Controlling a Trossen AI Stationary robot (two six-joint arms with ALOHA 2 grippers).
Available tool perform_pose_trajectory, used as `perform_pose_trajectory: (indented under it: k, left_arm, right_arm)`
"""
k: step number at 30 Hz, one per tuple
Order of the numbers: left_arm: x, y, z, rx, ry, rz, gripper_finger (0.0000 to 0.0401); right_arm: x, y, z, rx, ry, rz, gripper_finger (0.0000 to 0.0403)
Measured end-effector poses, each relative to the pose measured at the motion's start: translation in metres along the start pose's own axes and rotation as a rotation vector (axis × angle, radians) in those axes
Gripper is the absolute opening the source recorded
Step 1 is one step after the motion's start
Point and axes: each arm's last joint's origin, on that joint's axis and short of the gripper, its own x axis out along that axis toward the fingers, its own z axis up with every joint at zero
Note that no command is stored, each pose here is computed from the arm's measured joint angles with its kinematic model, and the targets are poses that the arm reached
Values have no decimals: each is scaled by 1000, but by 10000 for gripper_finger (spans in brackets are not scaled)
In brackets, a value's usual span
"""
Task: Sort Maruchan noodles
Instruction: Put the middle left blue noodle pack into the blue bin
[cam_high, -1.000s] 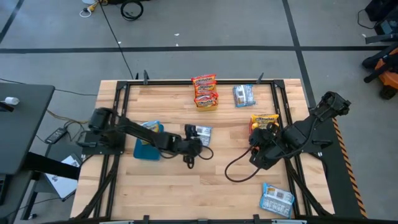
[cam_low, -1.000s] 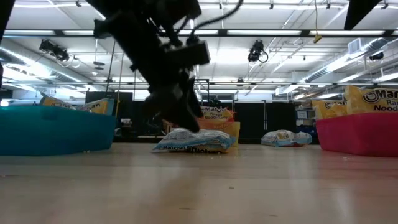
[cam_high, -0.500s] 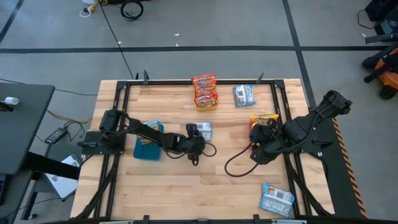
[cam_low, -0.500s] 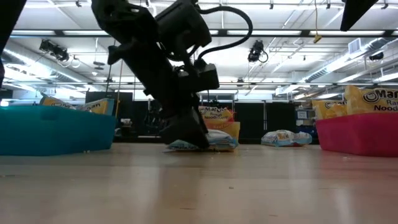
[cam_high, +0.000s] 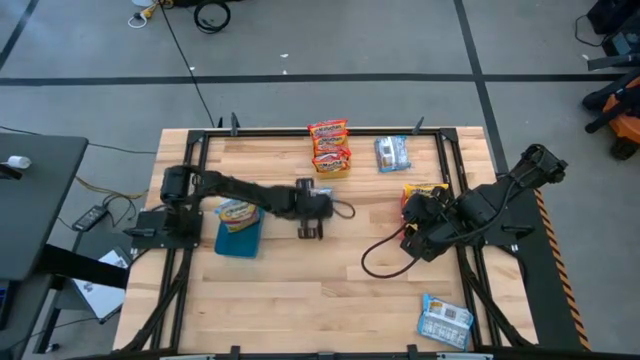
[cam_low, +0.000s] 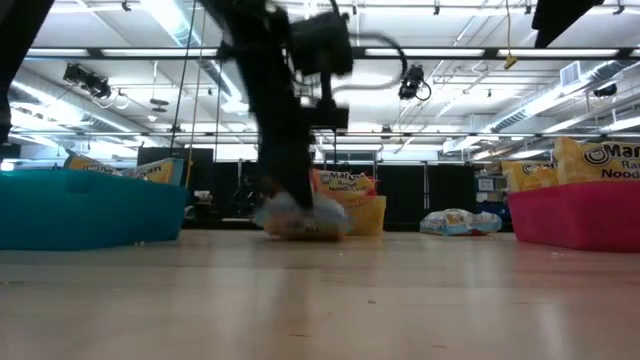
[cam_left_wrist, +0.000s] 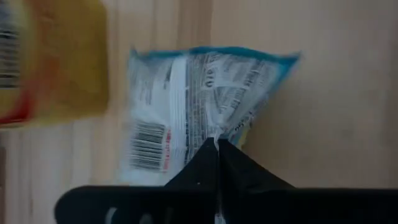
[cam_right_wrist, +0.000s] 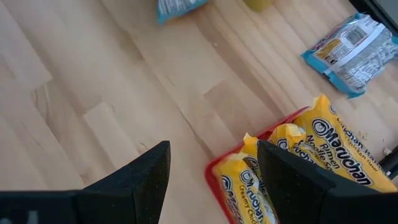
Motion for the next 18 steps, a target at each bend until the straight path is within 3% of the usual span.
perform_pose_trajectory:
  k: [3,9,13,18]
  left_arm:
    - [-35,30,13,-54,-15,-118,5]
    - [-86,76,13,-222,-98,-506,3]
    - [-106,88,7,-234,-155,-757,2]
    - [-134,85,-13,-160,-97,-946,1]
  right_arm:
    - [0,0,1,24,-13,0,246]
    - [0,5,4,68,-83,29,246]
    - [-1,11,8,74,-135,74,246]
    - [-1,14,10,77,-156,105,246]
